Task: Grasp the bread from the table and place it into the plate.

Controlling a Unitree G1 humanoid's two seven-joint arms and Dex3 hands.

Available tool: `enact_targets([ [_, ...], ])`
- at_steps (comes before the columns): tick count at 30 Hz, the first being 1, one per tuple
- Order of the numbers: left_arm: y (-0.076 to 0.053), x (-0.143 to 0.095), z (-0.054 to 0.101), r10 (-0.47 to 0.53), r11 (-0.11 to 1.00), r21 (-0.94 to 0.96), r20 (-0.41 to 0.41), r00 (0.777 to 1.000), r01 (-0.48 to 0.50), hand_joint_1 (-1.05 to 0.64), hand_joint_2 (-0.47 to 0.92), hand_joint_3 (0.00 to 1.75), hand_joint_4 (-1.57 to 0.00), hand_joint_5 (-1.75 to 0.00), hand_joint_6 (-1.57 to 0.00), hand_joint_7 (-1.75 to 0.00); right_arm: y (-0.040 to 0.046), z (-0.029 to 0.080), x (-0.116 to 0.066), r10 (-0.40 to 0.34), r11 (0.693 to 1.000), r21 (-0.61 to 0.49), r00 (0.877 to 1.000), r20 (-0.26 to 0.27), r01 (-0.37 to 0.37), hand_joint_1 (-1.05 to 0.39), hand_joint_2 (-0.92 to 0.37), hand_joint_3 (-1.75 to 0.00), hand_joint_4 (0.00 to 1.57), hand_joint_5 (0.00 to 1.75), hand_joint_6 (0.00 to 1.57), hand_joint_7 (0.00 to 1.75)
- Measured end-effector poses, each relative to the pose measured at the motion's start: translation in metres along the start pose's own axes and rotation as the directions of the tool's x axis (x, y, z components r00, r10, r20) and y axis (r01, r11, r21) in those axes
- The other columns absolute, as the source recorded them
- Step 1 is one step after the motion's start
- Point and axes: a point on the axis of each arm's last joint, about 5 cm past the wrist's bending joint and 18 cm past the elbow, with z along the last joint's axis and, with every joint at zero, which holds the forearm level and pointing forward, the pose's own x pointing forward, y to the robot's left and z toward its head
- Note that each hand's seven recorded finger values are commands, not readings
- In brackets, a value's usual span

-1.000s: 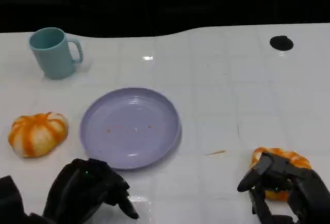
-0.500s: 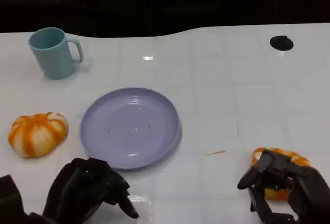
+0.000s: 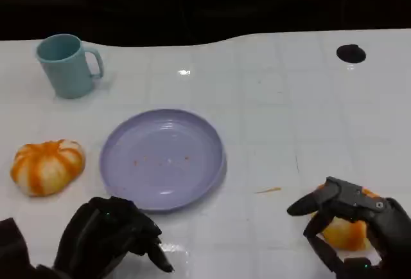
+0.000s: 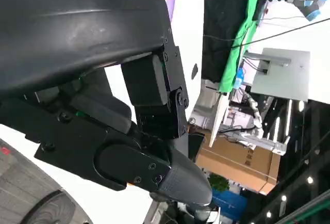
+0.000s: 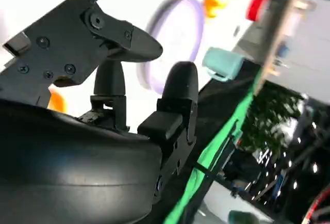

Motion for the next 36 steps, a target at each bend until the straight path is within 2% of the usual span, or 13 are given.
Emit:
enact_targets([
  [4, 0.0, 0.0, 0.0, 0.001, 1.0, 0.0, 0.0, 1.0, -0.001, -1.05, 0.88, 0.0, -1.56, -0.63, -1.57, -0.27, -0.0097, 0.005, 0.001, 0.024, 0.982, -0.187, 1.0, -0.001, -0.023, -0.34, -0.45, -0.83, 0.46, 0.87, 0.61, 0.4],
  [6, 0.0, 0.0, 0.0, 0.003, 1.0, 0.0, 0.0, 1.0, -0.003, -1.05, 0.88, 0.0, -1.56, -0.63, -1.57, -0.27, -0.0147, 0.008, 0.002, 0.034, 0.963, -0.268, 0.999, 0.005, -0.032, -0.38, -0.54, -0.68, 0.45, 0.75, 0.63, 0.24],
  [10, 0.0, 0.0, 0.0, 0.002, 1.0, 0.0, 0.0, 1.0, -0.002, -1.05, 0.88, 0.0, -1.56, -0.63, -1.57, -0.27, -0.021, 0.015, 0.003, 0.079, 0.907, -0.417, 0.997, 0.012, -0.067, -0.38, -0.6, -0.5, 0.37, 0.61, 0.64, 0.11],
  [12, 0.0, 0.0, 0.0, 0.001, 1.0, 0.001, 0.001, 1.0, -0.001, -1.05, 0.87, 0.0, -1.55, -0.63, -1.57, -0.27, -0.0234, 0.019, 0.004, 0.088, 0.887, -0.456, 0.996, 0.017, -0.071, -0.37, -0.63, -0.42, 0.32, 0.57, 0.62, 0.07],
  [14, 0.0, 0.0, 0.0, 0.001, 1.0, -0.002, -0.001, 1.0, -0.001, -1.04, 0.87, 0.0, -1.55, -0.63, -1.57, -0.26, -0.0252, 0.023, 0.005, 0.094, 0.868, -0.491, 0.995, 0.012, -0.076, -0.37, -0.67, -0.31, 0.29, 0.55, 0.6, 0.04],
  [18, 0.0, 0.0, 0.0, 0.003, 1.0, -0.01, -0.005, 1.0, -0.003, -1.03, 0.87, 0.0, -1.55, -0.62, -1.57, -0.25, -0.0326, 0.035, 0.005, 0.124, 0.783, -0.611, 0.992, -0.027, -0.115, -0.39, -0.75, -0.13, 0.21, 0.52, 0.56, 0.0],
  [22, 0.0, -0.001, 0.0, 0.003, 1.0, -0.01, -0.005, 1.0, -0.003, -1.03, 0.87, 0.0, -1.54, -0.62, -1.57, -0.24, -0.0352, 0.046, 0.005, 0.138, 0.705, -0.689, 0.986, -0.098, -0.167, -0.37, -0.74, -0.06, 0.17, 0.49, 0.51, 0.0],
  [26, -0.001, 0.0, 0.0, 0.003, 1.0, -0.01, -0.004, 1.0, -0.003, -1.03, 0.87, 0.0, -1.54, -0.63, -1.57, -0.24, -0.0331, 0.052, 0.006, 0.144, 0.633, -0.744, 0.977, -0.158, -0.214, -0.36, -0.73, -0.02, 0.14, 0.46, 0.48, 0.0],
  [29, -0.001, 0.0, 0.0, 0.003, 1.0, -0.01, -0.004, 1.0, -0.003, -1.03, 0.88, 0.0, -1.54, -0.63, -1.57, -0.24, -0.0333, 0.053, 0.007, 0.142, 0.592, -0.766, 0.968, -0.207, -0.25, -0.37, -0.73, -0.01, 0.14, 0.45, 0.47, 0.0],
  [36, -0.001, 0.0, -0.001, 0.003, 1.0, -0.012, -0.005, 1.0, -0.003, -1.03, 0.88, 0.0, -1.54, -0.63, -1.57, -0.24, -0.0305, 0.055, 0.014, 0.148, 0.519, -0.802, 0.955, -0.258, -0.298, -0.36, -0.71, 0.0, 0.14, 0.4, 0.43, 0.0],
])
